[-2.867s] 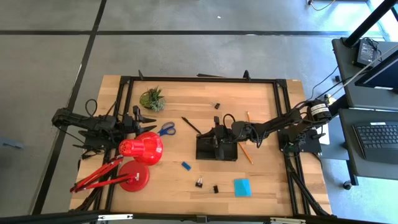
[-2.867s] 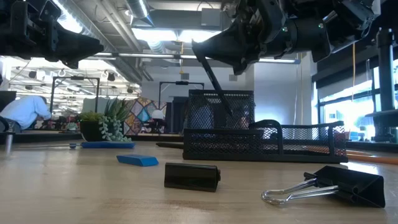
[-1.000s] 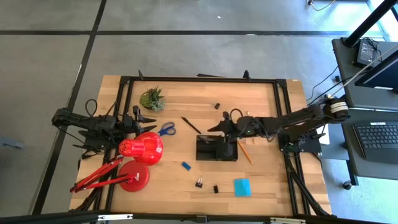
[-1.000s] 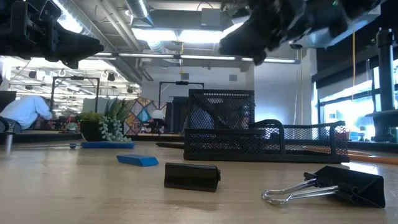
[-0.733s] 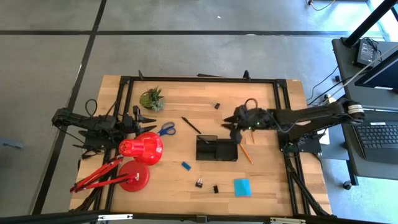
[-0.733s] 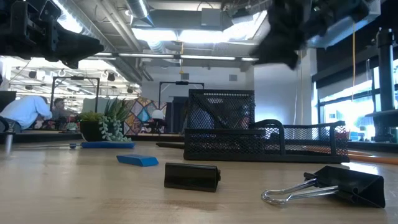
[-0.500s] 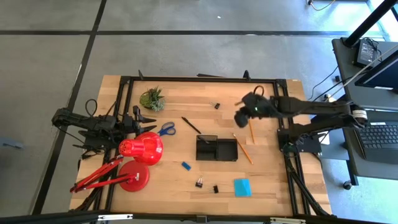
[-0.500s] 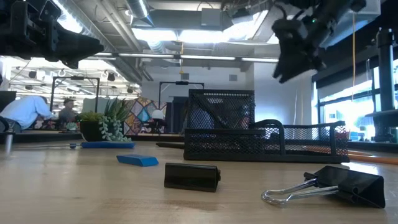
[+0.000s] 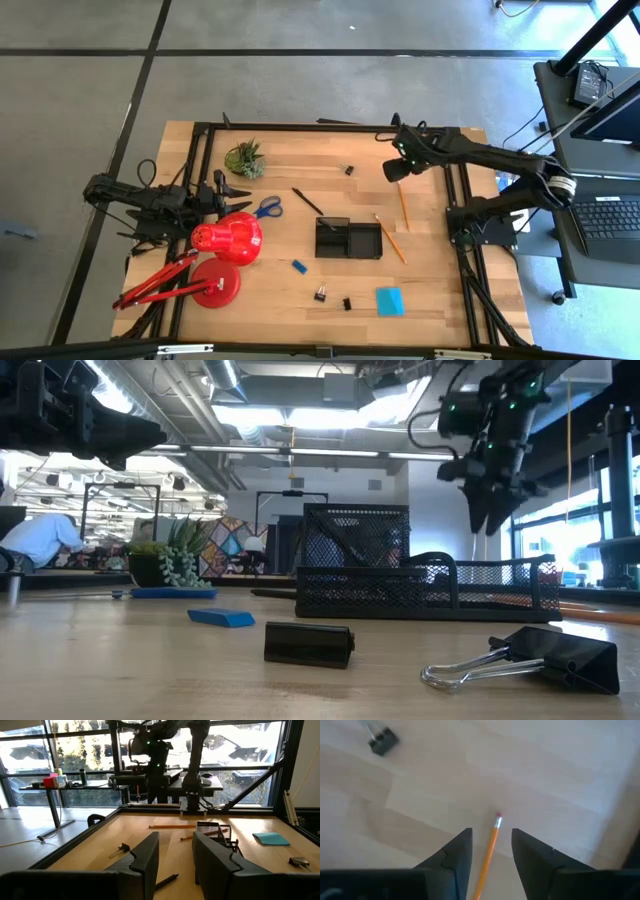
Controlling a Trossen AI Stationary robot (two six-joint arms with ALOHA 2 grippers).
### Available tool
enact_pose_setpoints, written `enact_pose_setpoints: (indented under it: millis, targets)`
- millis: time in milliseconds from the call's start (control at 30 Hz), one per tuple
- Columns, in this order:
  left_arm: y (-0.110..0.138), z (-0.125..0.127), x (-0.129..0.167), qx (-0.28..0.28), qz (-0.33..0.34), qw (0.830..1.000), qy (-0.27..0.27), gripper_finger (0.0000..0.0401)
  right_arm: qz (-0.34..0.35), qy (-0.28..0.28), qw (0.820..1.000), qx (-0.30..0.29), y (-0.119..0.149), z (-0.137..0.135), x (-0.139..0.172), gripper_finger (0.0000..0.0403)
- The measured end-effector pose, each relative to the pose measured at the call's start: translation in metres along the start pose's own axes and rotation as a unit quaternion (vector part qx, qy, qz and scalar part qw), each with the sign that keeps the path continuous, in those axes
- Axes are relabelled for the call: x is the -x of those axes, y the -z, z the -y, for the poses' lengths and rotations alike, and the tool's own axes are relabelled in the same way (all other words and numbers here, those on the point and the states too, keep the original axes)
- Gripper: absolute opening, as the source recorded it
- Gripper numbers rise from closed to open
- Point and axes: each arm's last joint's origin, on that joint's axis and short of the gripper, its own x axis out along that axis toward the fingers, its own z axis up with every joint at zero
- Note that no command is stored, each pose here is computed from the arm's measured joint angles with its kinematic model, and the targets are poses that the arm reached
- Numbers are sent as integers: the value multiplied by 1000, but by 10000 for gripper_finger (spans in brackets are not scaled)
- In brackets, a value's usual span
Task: Pick and place office supplies into organizer
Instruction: Put the top orange pencil into the black desk organizer
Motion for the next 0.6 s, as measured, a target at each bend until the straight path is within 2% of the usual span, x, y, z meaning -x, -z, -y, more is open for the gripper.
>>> enact_pose_setpoints:
  millis: [367,600]
  targets:
    - [0,0,0,0,0,1000,0,111,-80,53,995,-19,-11,4,-48,140]
    - [0,0,0,0,0,1000,0,111,-99,66,993,-15,-14,-1,-71,140]
